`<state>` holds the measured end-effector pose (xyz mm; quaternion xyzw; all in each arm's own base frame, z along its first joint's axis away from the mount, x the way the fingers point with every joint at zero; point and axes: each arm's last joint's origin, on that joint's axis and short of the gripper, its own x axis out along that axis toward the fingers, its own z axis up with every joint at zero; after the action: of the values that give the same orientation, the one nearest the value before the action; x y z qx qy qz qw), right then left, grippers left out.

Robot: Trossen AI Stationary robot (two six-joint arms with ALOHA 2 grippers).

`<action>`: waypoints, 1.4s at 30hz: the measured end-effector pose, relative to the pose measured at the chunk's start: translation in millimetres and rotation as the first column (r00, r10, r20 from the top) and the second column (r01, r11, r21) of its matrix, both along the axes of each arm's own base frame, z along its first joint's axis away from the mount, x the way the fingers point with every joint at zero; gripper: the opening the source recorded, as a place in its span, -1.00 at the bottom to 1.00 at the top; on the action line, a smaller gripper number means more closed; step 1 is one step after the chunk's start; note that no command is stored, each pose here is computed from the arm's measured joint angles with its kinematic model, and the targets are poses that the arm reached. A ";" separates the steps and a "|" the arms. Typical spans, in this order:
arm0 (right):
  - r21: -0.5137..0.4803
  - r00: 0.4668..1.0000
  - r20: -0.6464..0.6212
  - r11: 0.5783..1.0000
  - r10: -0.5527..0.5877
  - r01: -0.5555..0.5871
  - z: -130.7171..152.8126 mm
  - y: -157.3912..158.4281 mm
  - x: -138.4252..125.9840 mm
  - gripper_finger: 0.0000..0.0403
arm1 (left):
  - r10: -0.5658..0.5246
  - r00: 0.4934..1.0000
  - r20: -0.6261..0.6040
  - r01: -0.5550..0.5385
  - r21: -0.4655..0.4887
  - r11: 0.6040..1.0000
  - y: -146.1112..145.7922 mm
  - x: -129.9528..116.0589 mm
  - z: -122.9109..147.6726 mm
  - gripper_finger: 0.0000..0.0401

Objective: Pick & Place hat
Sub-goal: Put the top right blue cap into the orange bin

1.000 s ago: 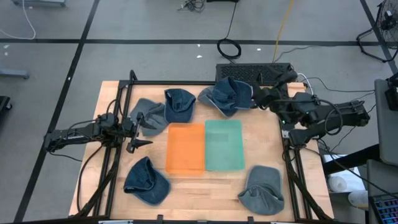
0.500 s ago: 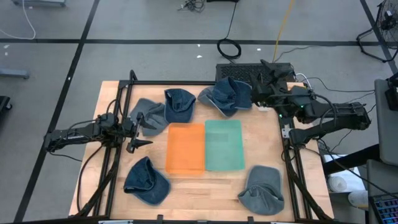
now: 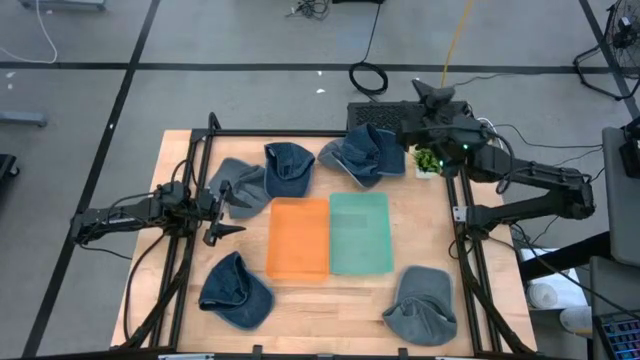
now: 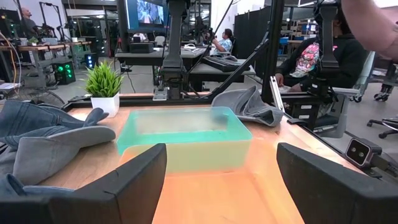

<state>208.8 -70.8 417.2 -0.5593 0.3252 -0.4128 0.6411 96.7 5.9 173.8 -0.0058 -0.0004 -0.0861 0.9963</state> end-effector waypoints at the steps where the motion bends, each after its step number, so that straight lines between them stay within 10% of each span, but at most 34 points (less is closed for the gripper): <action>1: 0.004 1.000 -0.001 1.000 0.028 -0.028 -1.2 -3.0 1.4 0.61 | 0.000 1.000 0.000 0.000 0.000 1.000 0.0 0.0 0.0 0.55; 22: 0.412 0.999 0.052 0.911 0.000 -0.022 -47.6 -73.5 -9.4 0.61 | 0.000 1.000 0.000 0.000 0.000 1.000 0.0 0.0 0.0 0.55; 42: 0.852 1.000 0.013 0.524 -0.019 -0.001 -80.3 -109.1 4.4 0.61 | 0.000 1.000 0.000 0.000 0.000 1.000 0.0 0.0 0.0 0.55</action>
<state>213.2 -179.9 336.9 -0.1695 0.4817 -0.2106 0.8336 96.7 5.9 173.8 -0.0059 -0.0005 -0.0861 0.9963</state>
